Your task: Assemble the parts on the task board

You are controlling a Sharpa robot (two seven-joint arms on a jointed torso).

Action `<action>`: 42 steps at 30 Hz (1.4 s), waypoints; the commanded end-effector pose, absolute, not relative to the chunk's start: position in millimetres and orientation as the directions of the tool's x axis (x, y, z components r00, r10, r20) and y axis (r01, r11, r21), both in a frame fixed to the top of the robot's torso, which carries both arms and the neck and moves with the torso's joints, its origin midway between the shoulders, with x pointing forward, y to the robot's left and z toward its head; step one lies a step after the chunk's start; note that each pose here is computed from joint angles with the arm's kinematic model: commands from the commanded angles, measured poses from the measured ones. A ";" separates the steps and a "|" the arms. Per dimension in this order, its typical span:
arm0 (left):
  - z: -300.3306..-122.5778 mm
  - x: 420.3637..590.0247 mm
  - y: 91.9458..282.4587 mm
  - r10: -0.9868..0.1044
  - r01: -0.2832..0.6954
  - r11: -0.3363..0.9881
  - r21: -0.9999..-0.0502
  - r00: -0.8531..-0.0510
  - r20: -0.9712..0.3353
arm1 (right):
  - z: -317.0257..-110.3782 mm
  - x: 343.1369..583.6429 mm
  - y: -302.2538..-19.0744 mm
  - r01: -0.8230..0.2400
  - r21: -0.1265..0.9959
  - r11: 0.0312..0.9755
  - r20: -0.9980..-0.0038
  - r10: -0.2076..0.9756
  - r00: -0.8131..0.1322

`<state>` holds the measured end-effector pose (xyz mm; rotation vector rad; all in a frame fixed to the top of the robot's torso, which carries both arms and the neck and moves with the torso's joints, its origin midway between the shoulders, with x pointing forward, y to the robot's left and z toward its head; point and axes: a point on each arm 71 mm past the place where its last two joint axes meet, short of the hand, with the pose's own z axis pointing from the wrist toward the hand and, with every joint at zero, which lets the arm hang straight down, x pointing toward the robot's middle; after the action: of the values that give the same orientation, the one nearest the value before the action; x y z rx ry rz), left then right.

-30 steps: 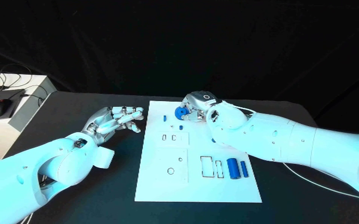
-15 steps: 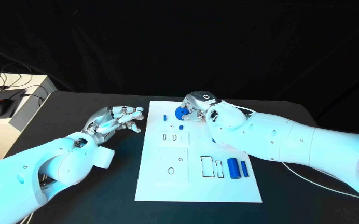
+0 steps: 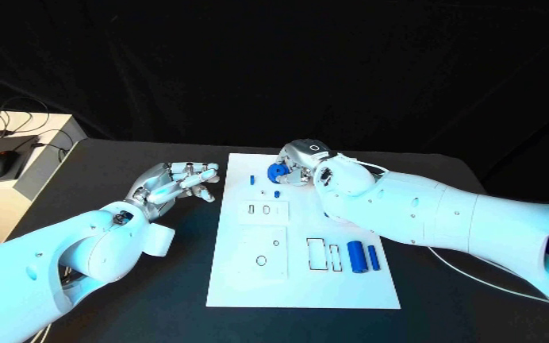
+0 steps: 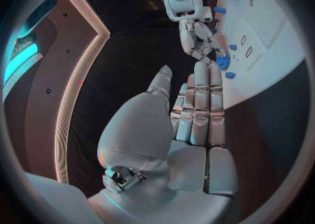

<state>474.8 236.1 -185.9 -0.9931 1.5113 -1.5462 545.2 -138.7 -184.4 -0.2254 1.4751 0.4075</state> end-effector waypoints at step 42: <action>-187.1 476.3 237.6 -0.906 -0.005 -0.027 -1.000 -0.422 0.027 | -171.2 532.1 -184.2 -0.436 0.339 0.834 -0.913 0.404 0.064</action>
<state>476.4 238.8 -187.7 -1.0006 1.5121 -1.5332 535.4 -184.0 -181.4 -0.0708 1.4889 0.5355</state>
